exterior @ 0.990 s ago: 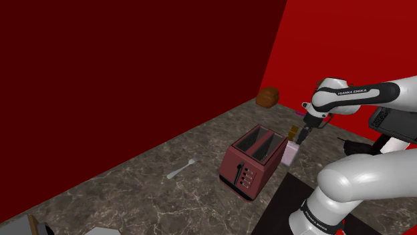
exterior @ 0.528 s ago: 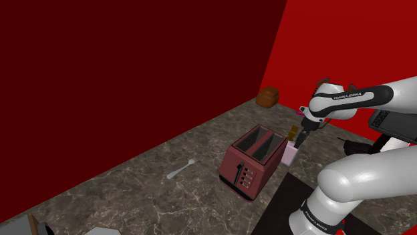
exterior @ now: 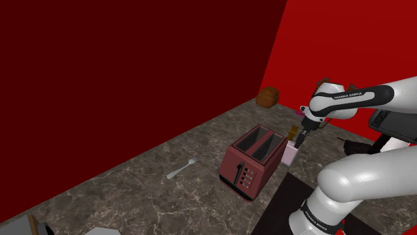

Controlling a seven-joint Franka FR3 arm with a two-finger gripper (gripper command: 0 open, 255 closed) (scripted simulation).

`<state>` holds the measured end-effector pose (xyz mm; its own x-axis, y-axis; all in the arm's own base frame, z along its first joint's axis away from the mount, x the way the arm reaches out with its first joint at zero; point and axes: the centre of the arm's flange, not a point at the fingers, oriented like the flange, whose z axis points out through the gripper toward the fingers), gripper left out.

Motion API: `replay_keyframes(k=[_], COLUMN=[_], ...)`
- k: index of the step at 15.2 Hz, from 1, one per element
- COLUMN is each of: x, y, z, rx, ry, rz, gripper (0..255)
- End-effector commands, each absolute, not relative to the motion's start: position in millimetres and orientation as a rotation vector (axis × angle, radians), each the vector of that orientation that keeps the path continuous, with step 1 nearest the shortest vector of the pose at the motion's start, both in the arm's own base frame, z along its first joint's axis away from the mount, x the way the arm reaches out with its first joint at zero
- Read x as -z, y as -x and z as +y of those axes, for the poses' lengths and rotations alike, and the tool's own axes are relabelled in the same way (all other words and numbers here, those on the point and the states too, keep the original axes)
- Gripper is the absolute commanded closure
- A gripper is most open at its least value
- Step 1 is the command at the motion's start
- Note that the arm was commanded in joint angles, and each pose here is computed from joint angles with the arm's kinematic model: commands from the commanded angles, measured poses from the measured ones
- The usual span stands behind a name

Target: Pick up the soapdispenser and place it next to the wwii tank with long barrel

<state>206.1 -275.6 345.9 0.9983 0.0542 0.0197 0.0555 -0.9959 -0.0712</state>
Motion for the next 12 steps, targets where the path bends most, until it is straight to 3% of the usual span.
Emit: replay_keyframes(k=[1,12], x=[-343.6,-374.8], y=[-206.0,-206.4], z=[-274.8,-274.8], rx=[0.024,0.024], ry=[3.068,3.068], rz=[-0.086,-0.086], gripper=[255,255])
